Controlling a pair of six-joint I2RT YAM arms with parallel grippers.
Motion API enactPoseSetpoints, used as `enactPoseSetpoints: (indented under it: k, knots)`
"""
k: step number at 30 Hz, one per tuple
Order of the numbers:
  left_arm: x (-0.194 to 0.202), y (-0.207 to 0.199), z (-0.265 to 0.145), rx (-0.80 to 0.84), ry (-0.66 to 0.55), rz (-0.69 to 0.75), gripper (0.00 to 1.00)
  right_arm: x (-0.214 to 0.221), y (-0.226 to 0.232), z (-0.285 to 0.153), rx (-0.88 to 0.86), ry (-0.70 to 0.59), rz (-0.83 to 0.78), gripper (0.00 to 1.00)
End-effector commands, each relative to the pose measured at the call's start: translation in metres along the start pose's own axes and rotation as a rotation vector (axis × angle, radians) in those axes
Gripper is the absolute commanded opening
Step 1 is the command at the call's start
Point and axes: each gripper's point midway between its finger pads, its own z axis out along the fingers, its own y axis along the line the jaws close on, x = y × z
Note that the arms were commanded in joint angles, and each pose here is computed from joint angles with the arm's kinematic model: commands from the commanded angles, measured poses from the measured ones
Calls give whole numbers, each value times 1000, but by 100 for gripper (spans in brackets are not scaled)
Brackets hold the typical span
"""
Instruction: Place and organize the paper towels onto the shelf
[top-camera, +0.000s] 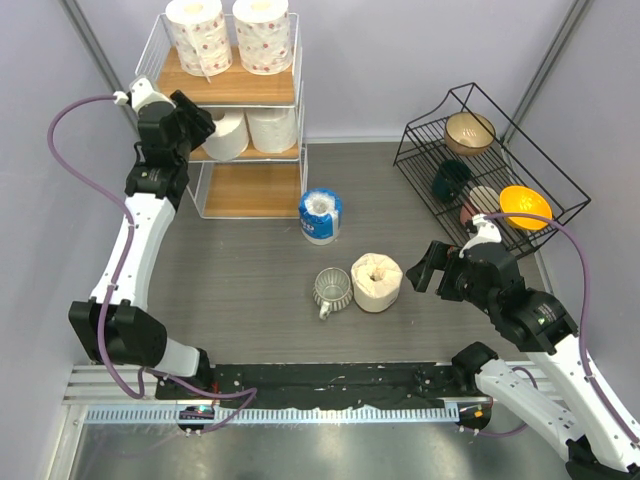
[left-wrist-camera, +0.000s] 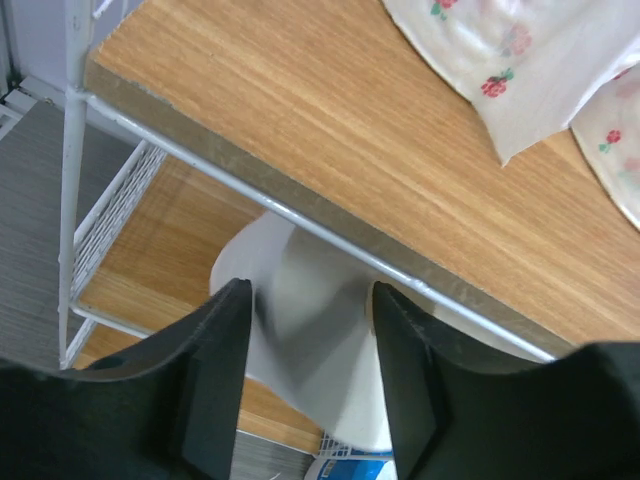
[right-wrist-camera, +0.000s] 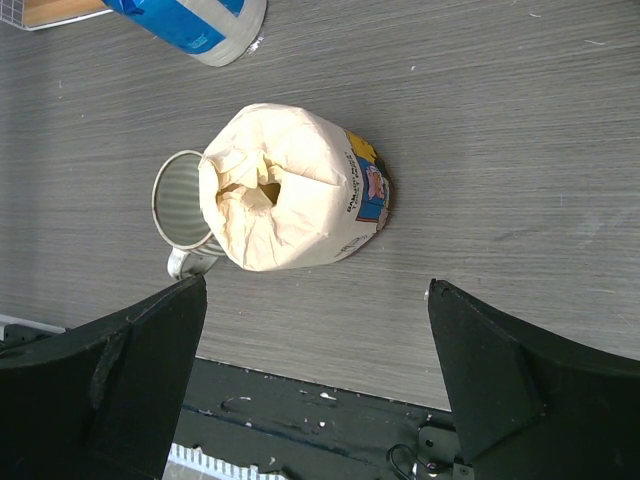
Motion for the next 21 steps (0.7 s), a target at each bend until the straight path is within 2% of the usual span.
enactPoseSetpoints:
  k: [1,4,9,13,14,16,17,19,21]
  knots:
    - [-47,-22,-15,80,-146,-45,61,0,0,1,3,1,-5,98]
    - [-47,-22,-17,81,-143,-38,64,0,1,1,1,3,-2,98]
    - [-39,-21,-19,92,-118,-37,64,0,1,-1,-7,-2,5,98]
    - [-28,-19,-41,125,-81,-40,69,-1,1,-3,-10,-9,9,98]
    - [-36,-24,-61,158,-95,-45,70,-1,0,-3,-6,-11,6,98]
    - [-19,-15,-78,168,-55,-49,74,-1,0,-2,-1,-10,3,98]
    - [-23,-16,-99,192,-69,-53,76,-1,0,-1,2,-9,-1,98]
    - [8,-8,-114,219,25,-60,79,-3,1,2,4,-8,-9,98]
    - [34,-17,-143,322,128,-90,80,-4,3,4,-3,-7,-13,98]
